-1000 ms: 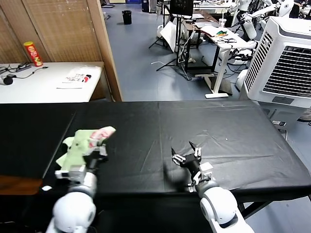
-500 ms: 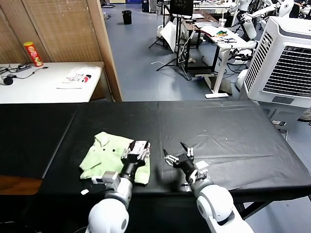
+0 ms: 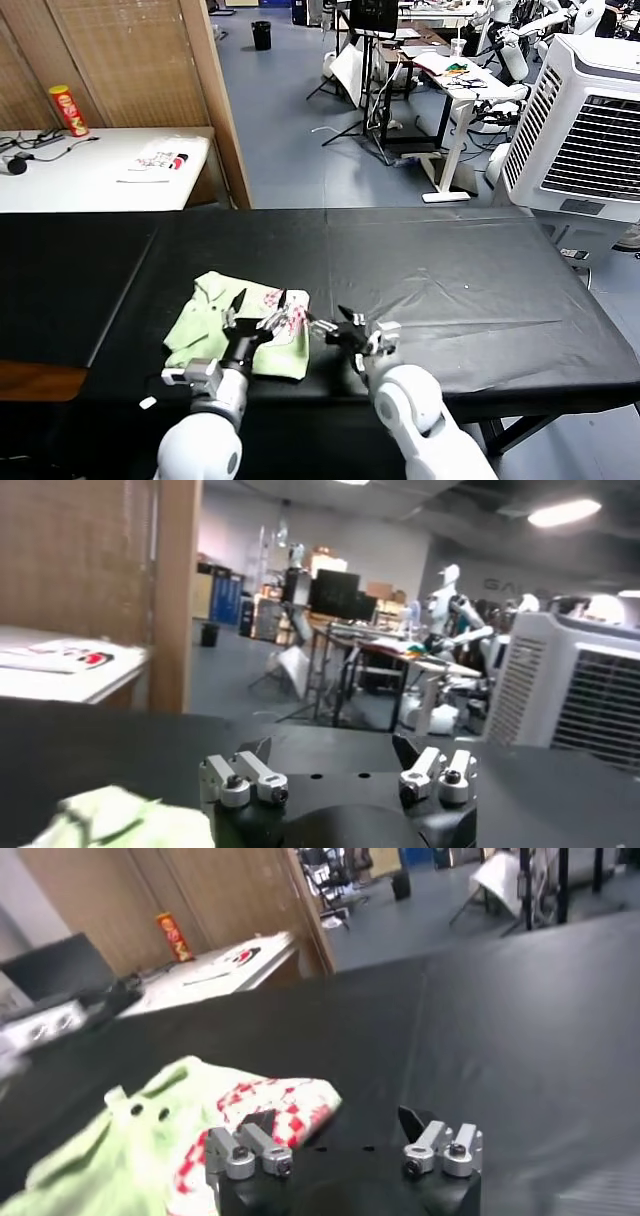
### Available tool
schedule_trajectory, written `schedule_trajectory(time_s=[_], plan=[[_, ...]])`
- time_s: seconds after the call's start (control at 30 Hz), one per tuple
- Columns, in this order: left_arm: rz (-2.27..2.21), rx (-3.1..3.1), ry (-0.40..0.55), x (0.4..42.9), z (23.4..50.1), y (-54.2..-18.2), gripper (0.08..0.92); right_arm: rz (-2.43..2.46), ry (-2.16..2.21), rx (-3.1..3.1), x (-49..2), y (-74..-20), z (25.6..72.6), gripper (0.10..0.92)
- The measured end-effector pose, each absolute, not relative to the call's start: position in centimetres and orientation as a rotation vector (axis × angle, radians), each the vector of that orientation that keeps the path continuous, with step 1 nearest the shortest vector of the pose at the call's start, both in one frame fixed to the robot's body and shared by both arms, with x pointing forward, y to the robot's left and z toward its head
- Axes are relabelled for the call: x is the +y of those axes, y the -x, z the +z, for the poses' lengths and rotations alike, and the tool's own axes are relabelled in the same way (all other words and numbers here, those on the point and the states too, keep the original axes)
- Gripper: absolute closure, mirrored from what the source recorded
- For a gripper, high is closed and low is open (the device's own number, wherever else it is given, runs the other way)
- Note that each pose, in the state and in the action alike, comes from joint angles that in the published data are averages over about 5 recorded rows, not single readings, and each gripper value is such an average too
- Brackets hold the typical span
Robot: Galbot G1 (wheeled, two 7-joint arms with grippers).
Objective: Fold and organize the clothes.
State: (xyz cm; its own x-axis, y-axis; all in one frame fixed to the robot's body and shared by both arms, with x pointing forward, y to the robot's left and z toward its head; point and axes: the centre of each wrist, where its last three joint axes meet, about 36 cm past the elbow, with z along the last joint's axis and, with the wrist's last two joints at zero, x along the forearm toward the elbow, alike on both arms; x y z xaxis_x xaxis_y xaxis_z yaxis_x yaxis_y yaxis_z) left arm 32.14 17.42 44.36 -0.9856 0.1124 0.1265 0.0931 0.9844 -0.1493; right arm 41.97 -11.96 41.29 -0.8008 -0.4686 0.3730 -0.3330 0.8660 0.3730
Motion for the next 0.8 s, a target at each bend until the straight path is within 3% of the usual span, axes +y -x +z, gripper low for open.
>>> schedule_trajectory(time_s=[0.23,0.57,0.8], plan=[[0.209,-2.994,0.088,18.3,43.7,-31.4,0.201,-0.6,-0.568,-2.479,-10.3,-44.5,40.1,0.441],[0.195,-2.986,0.044,18.5,43.2,-30.6,0.201,-0.635,-0.581,-2.453,-9.2,-47.2,39.5,0.857],[0.191,-2.987,0.024,18.6,43.0,-30.2,0.201,-0.383,-0.61,-2.595,-10.8,-49.1,39.4,0.891]])
